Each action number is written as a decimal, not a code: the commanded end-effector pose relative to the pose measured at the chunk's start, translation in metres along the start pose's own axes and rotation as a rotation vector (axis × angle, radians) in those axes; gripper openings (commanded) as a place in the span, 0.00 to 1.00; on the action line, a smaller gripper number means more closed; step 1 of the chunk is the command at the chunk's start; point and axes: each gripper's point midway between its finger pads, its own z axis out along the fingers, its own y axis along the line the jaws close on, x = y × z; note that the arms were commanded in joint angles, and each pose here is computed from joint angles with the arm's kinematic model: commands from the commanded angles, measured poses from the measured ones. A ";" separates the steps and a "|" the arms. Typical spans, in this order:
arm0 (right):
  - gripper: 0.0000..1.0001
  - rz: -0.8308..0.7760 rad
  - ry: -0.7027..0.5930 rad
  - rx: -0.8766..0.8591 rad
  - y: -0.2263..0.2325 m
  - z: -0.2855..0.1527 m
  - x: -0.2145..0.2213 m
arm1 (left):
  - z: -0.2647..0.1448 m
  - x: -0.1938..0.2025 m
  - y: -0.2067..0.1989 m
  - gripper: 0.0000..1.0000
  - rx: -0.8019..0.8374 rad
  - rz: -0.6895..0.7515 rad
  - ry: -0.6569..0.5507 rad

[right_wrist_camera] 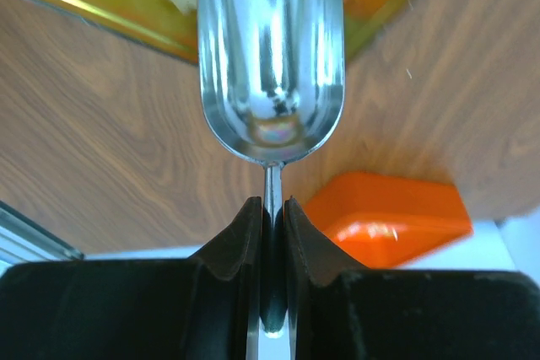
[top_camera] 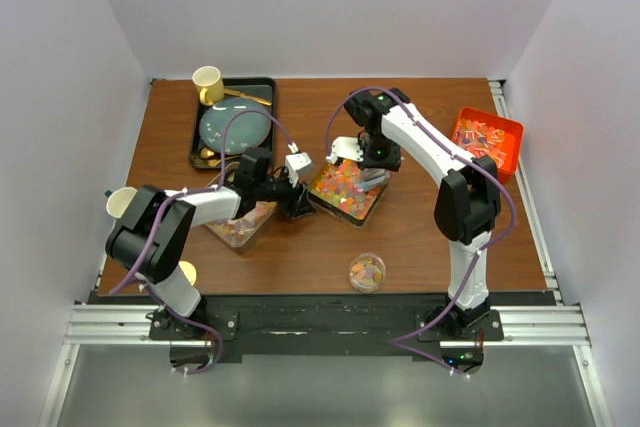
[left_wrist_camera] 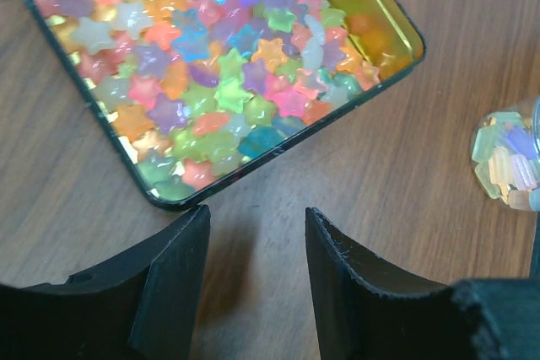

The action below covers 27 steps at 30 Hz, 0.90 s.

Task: Pack the candies
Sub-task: Scoop the fake candies from the storage box.

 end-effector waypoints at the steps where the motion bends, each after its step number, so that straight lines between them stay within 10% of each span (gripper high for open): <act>1: 0.00 -0.021 -0.101 -0.089 0.026 0.010 -0.018 | 0.005 0.017 -0.012 0.54 0.062 -0.035 0.012; 27: 0.00 0.006 -0.229 -0.142 0.016 0.051 -0.099 | 0.020 0.017 -0.013 0.50 0.107 -0.132 -0.025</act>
